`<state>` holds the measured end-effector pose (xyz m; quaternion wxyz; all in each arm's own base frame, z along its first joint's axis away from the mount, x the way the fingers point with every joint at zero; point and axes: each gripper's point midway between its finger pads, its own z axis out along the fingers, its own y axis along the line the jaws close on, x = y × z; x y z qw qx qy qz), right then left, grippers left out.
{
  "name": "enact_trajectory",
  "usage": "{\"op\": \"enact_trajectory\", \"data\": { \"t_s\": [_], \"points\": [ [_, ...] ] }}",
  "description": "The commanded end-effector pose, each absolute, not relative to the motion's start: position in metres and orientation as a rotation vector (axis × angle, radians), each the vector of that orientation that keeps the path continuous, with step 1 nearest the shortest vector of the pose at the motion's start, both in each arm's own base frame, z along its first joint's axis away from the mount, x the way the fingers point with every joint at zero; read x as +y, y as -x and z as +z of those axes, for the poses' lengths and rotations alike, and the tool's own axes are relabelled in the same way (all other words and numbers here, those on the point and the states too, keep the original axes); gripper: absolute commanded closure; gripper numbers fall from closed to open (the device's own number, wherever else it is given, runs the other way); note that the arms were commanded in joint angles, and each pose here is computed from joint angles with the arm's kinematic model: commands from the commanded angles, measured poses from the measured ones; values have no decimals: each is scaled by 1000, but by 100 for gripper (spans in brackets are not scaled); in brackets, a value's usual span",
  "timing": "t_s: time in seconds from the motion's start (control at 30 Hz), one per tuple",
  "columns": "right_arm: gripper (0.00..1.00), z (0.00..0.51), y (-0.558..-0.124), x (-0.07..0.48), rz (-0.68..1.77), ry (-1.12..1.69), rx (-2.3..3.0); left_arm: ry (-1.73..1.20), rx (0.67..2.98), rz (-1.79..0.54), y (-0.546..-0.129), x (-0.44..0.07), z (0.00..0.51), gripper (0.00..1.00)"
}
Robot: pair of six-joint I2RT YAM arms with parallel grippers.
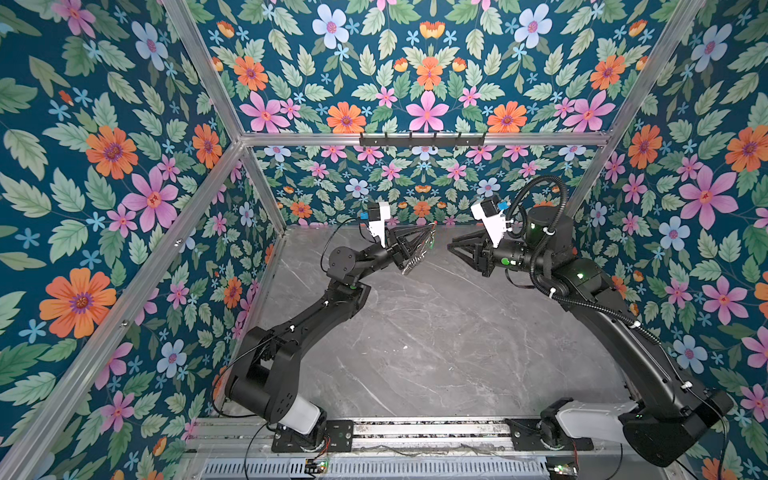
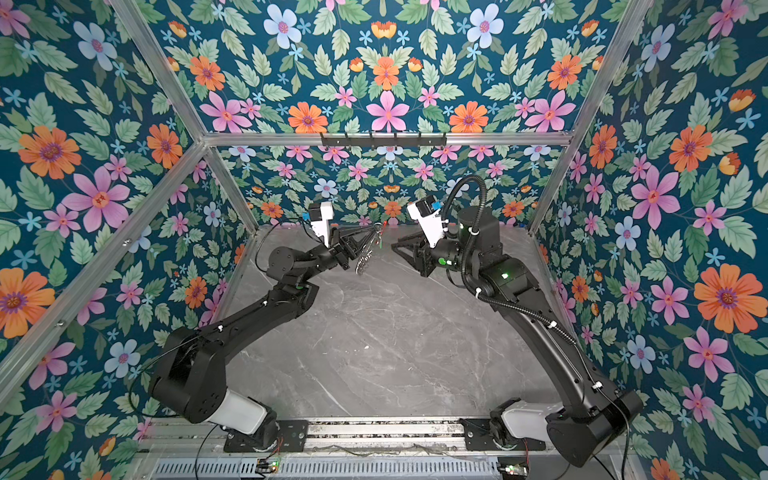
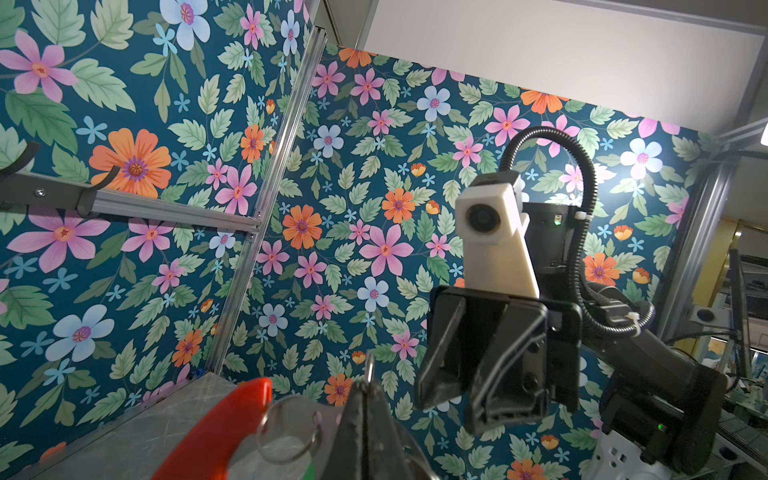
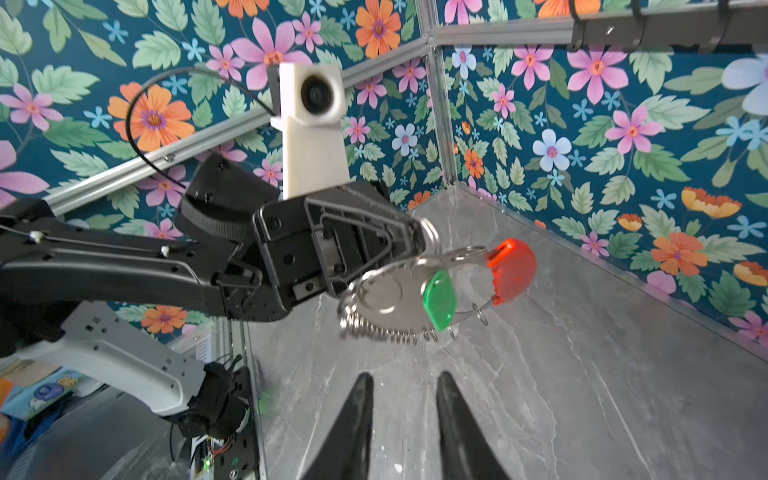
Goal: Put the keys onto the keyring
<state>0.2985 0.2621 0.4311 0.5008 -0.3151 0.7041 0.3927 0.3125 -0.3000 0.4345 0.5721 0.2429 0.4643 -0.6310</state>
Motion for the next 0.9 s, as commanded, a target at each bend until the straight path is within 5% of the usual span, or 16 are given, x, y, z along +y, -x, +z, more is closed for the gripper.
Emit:
{"op": "enact_trajectory", "data": {
  "t_s": [0.0, 0.87],
  "points": [
    [79, 456, -303, 269, 1049, 731, 1636, -581, 1005, -1495, -302, -295, 448, 100],
    [84, 457, -318, 293, 1220, 735, 1655, -573, 965, -1535, -300, -296, 454, 100]
  ]
}}
